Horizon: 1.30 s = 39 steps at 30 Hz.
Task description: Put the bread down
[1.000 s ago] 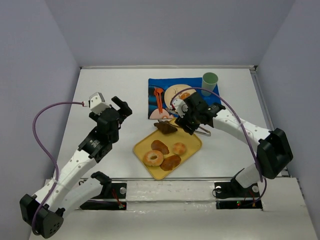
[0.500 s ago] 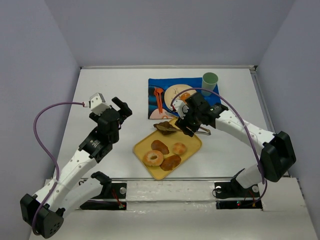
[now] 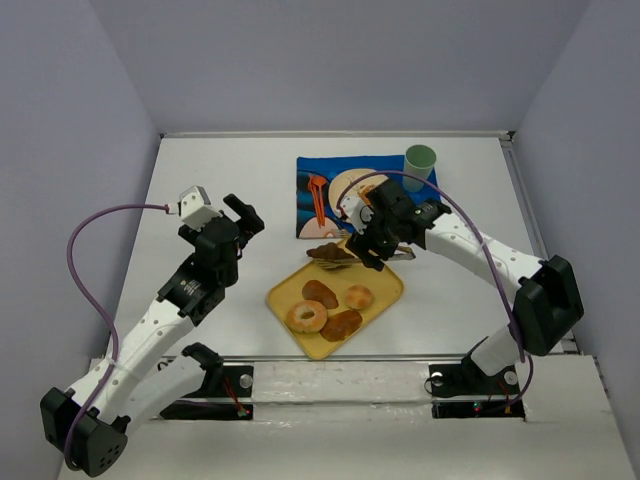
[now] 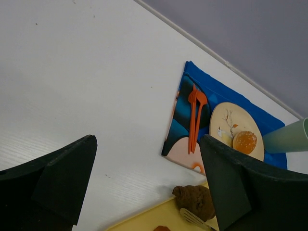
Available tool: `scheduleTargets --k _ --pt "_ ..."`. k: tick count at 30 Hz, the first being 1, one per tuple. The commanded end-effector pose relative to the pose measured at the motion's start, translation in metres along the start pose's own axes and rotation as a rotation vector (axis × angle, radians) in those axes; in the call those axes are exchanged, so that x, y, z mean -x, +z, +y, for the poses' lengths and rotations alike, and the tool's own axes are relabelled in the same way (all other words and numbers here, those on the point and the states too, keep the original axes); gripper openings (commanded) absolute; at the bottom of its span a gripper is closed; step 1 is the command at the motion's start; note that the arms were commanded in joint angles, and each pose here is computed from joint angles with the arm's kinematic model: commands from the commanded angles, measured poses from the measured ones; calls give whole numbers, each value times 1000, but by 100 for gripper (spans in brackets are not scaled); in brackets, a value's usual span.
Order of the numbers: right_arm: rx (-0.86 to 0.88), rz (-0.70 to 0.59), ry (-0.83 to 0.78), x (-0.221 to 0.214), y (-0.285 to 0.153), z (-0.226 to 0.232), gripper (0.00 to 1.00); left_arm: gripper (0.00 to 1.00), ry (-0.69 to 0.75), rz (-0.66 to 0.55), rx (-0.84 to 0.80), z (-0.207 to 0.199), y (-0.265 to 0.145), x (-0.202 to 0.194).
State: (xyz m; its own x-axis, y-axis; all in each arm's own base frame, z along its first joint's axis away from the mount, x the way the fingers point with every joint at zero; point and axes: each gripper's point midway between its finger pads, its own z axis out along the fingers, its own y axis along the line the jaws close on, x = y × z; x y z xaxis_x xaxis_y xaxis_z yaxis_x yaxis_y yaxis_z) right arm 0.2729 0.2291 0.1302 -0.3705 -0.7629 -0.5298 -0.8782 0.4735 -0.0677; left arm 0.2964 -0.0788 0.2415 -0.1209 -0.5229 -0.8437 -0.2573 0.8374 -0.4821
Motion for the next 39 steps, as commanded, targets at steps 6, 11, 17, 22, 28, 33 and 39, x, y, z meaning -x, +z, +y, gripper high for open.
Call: scheduleTargets --k 6,11,17,22,28,33,39 --pt "-2 -10 -19 20 1 -6 50 99 -21 -47 24 3 3 10" --pt "-59 -134 -6 42 -29 -10 23 99 -26 -51 23 3 2 11" --pt "-218 -396 139 83 -73 -29 22 99 -26 -49 22 3 2 11" --pt "-613 -478 523 80 -107 -93 24 99 -22 -42 25 2 4 8" --pt "-621 -445 600 93 -78 -105 28 99 -24 -41 21 2 3 9" --pt "-589 -398 674 102 -41 -109 29 99 -23 -41 23 3 3 9" --pt "-584 -284 775 89 -13 -106 40 99 -31 -44 20 3 1 10"
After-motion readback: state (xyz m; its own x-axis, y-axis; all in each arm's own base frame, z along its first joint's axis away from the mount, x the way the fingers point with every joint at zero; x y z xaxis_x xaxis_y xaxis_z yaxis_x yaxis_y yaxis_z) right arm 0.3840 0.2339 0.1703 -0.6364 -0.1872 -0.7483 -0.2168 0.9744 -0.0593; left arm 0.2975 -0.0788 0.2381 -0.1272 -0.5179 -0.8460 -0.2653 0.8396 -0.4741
